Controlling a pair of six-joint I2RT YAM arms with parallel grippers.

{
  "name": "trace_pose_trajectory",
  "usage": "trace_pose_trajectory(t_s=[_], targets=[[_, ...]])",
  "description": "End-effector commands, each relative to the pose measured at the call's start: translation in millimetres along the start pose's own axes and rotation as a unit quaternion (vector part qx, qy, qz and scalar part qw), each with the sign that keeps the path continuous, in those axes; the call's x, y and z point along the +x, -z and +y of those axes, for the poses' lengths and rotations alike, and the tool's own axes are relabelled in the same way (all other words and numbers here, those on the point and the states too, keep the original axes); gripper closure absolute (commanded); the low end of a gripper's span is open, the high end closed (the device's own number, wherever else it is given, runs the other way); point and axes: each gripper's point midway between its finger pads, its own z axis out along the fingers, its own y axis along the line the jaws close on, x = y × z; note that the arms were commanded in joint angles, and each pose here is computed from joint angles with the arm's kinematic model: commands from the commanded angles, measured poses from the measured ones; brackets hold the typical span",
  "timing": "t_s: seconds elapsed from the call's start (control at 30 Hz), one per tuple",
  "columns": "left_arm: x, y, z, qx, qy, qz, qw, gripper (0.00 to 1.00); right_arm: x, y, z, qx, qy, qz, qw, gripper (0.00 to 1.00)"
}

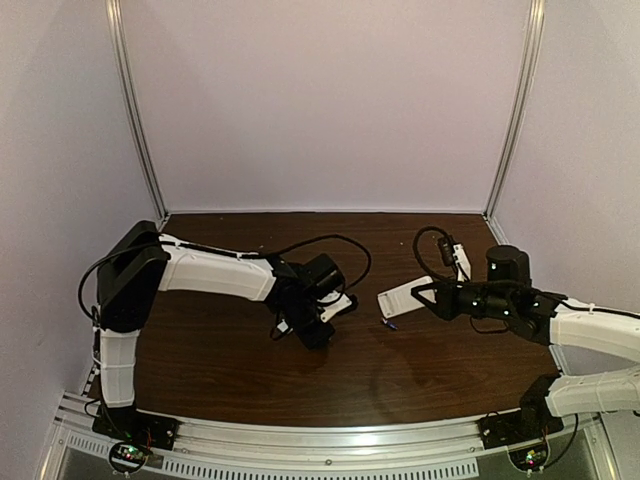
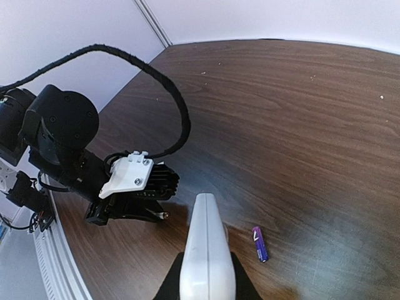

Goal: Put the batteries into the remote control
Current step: Pick up the battery from the center of the board, then place the battery in the battery compartment.

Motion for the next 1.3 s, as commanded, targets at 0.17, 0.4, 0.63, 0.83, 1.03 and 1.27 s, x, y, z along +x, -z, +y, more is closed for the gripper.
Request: trace_pose_trajectory(t_s=[0.17, 0.4, 0.63, 0.83, 1.03, 1.27], targets=[[38.8, -9.1, 5.5, -0.012, -0.001, 0.048, 0.999, 0.95, 0.8, -6.0, 15.5, -0.062, -0.038, -0.010, 0.997, 1.00], [12.8, 26.9, 12.9, -0.010, 0.034, -0.058, 0.998, 1.00, -3.9, -0.6, 17.8, -0.075, -0.041, -0.048, 0.995, 1.00], [-49.7, 124.8, 31.1, -0.031, 0.088, -0.328, 0.940, 1.00, -11.1, -1.8, 22.1, -0.106, -0.060, -0.100, 0.987, 1.00], [-62.2, 202.0, 43.0, -0.017, 0.168, -0.519, 0.838, 1.00, -20.6, -12.2, 31.3, -0.130, -0.094, -0.130, 0.979, 1.00], [-72.9, 208.4, 31.8, -0.025, 0.165, -0.559, 0.812, 1.00, -28.0, -27.1, 36.8, -0.115, -0.145, -0.129, 0.974, 1.00], [-89.2, 190.4, 17.2, -0.015, 0.160, -0.566, 0.808, 1.00, -31.1, -29.6, 42.5, -0.088, -0.178, -0.135, 0.971, 1.00]])
